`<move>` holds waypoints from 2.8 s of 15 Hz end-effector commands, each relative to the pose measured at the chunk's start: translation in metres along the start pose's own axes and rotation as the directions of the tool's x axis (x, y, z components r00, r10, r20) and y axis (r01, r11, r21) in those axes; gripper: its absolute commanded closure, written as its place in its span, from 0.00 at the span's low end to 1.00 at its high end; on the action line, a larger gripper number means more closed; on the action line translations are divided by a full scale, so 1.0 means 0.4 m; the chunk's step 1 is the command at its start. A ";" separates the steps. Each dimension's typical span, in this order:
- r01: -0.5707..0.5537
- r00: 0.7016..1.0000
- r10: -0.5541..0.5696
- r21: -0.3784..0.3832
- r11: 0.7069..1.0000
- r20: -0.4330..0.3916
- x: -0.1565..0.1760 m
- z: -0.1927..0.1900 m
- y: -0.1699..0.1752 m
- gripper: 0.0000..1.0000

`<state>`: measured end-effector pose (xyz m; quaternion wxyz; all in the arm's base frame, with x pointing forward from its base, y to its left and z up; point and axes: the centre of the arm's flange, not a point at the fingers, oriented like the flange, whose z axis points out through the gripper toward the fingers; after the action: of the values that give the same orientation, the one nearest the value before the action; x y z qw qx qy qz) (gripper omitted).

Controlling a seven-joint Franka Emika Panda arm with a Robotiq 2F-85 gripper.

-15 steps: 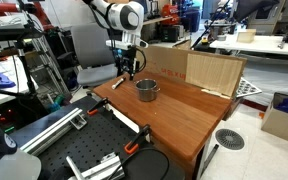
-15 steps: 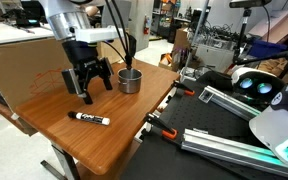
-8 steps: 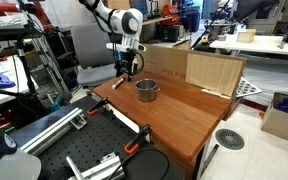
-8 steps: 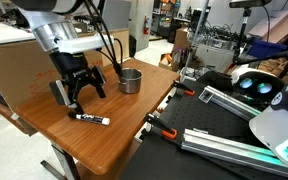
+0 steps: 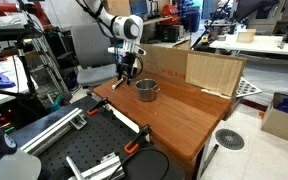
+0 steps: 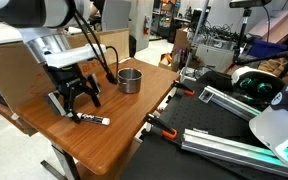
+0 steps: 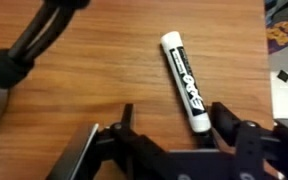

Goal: Put the marker in the pot

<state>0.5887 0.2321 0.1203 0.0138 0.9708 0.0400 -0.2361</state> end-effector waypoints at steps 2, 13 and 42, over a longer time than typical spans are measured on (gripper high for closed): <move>-0.029 0.999 0.030 -0.024 0.999 0.025 0.037 -0.007 -0.010 0.57; -0.030 0.999 0.029 0.010 1.000 0.018 0.026 -0.045 0.002 0.95; -0.069 0.852 0.114 0.106 0.992 -0.511 -0.319 -0.301 0.350 0.95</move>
<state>0.5673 0.1005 0.2855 -0.0317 0.9993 -0.0204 -0.0014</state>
